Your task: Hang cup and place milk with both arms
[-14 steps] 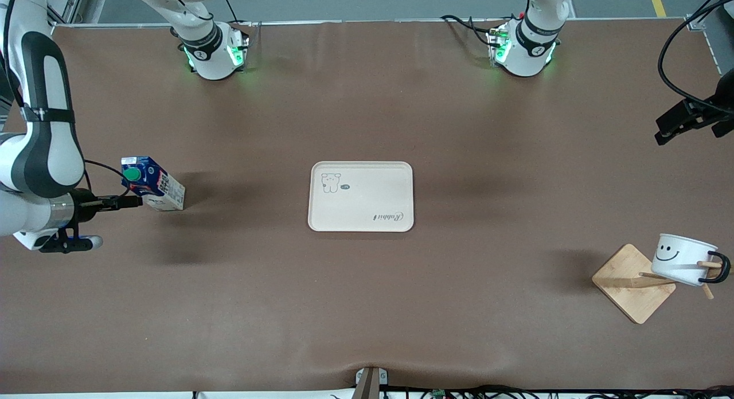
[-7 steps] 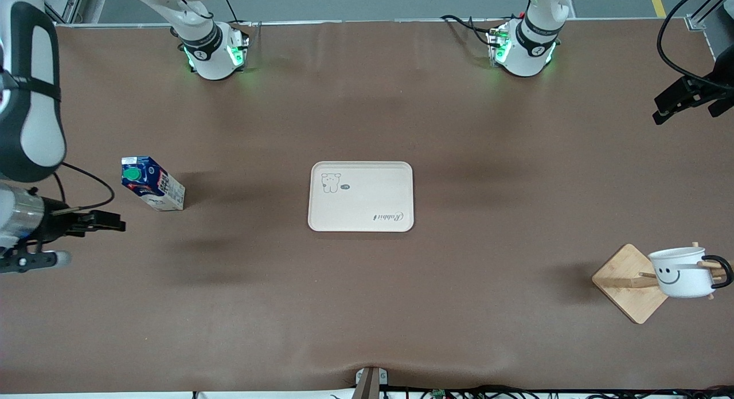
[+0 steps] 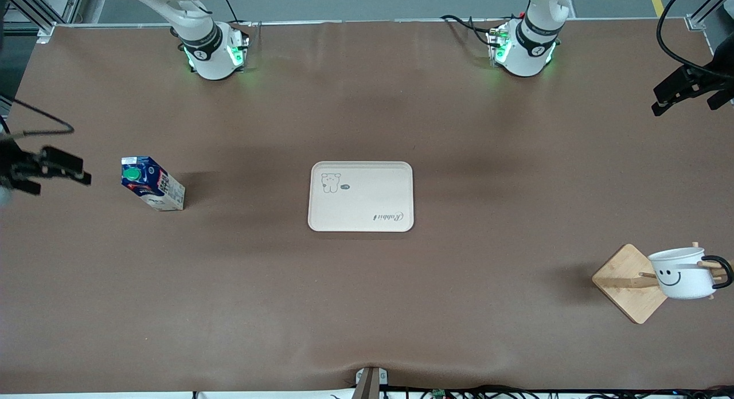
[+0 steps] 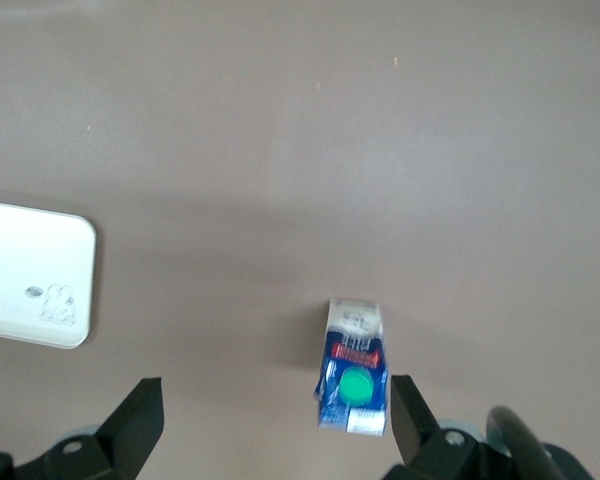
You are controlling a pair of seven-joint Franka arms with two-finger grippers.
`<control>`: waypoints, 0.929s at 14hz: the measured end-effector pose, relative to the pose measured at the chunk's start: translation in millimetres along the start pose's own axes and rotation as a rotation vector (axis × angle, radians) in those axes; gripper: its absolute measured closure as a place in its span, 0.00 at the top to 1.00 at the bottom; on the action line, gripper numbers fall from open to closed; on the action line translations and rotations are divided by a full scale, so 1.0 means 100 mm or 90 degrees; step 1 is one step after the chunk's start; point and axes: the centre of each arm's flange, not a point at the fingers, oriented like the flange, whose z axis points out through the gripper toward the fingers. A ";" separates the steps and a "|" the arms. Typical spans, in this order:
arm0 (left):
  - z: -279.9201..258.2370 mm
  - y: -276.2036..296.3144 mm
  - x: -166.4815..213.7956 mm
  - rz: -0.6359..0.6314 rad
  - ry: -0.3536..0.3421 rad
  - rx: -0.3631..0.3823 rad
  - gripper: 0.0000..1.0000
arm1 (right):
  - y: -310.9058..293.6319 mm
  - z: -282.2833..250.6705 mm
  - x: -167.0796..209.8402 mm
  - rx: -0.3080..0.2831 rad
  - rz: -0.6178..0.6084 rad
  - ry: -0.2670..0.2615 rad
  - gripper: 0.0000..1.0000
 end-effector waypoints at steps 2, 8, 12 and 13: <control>0.00 0.05 -0.01 0.000 0.000 -0.001 1.00 | -0.05 -0.11 -0.25 0.002 0.016 -0.014 1.00; 0.06 0.20 -0.03 0.003 -0.011 0.010 1.00 | -0.17 -0.03 -0.85 0.003 0.018 -0.020 1.00; 0.08 0.28 -0.05 0.007 -0.018 0.015 1.00 | -0.29 -0.12 -0.88 -0.008 0.004 0.004 1.00; 0.08 0.28 -0.05 0.007 -0.018 0.015 1.00 | -0.33 -0.13 -0.87 -0.010 -0.001 0.008 1.00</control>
